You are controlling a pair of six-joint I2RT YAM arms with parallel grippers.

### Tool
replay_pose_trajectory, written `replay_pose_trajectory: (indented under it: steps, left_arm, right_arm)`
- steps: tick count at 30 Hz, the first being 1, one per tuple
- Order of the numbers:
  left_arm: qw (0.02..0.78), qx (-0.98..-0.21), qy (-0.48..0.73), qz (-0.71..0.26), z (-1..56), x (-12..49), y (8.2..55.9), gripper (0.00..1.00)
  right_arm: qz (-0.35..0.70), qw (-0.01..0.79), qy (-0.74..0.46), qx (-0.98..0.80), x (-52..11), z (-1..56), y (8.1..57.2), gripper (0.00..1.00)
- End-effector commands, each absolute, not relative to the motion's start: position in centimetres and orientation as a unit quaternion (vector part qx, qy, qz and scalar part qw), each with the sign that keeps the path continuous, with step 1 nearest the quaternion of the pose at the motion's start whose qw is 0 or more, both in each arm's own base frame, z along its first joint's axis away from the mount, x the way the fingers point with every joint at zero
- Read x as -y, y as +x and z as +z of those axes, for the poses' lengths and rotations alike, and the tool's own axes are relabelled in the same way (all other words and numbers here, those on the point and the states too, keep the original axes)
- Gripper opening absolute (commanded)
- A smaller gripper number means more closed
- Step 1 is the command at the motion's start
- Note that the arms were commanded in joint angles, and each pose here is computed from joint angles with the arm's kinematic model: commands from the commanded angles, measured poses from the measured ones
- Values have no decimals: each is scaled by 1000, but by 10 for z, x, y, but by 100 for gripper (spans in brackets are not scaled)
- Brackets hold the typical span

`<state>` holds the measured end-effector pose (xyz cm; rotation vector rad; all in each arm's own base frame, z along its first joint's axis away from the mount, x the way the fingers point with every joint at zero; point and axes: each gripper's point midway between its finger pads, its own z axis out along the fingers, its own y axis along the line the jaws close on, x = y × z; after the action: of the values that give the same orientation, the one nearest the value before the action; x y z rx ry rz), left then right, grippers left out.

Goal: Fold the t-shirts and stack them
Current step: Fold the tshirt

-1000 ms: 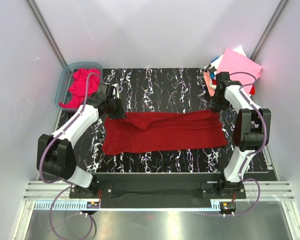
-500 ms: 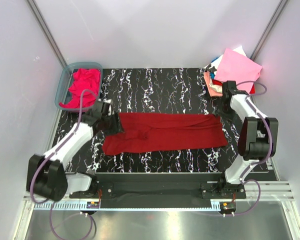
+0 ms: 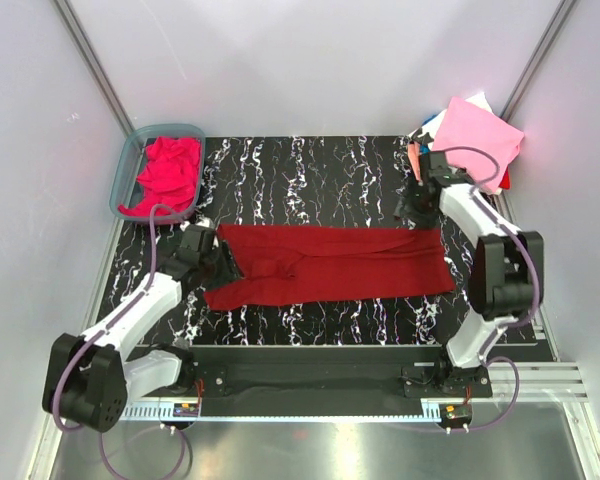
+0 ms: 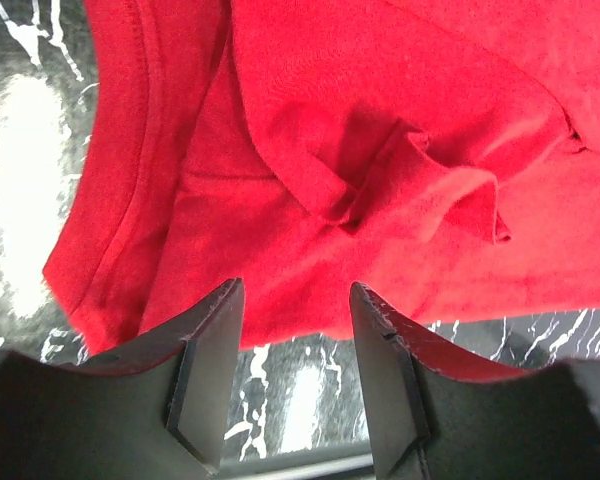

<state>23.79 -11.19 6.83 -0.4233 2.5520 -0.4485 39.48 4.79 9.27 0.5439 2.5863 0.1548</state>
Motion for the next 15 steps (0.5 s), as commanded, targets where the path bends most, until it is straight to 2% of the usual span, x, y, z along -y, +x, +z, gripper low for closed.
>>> replay_pose_trajectory:
  steps: [1, 5, 9, 12, 15]
  left_arm:
    - [277, -931, -169, -168, 65, 116, 255, 51]
    - [260, -938, -170, -156, 49, 118, 259, 49]
    - [242, -945, -167, -144, 32, 120, 270, 48]
    - [226, -953, -160, -122, 20, 122, 285, 47]
    - [228, -955, -150, -118, 26, 133, 327, 45]
  right_arm:
    - [90, 238, 153, -955, -76, 87, 414, 60]
    - [70, 180, 151, -969, -74, 48, 402, 56]
    - [65, 154, 157, -973, -72, 29, 380, 55]
    - [74, 130, 166, -975, -77, 19, 355, 54]
    - [101, 99, 146, -979, -101, 17, 324, 49]
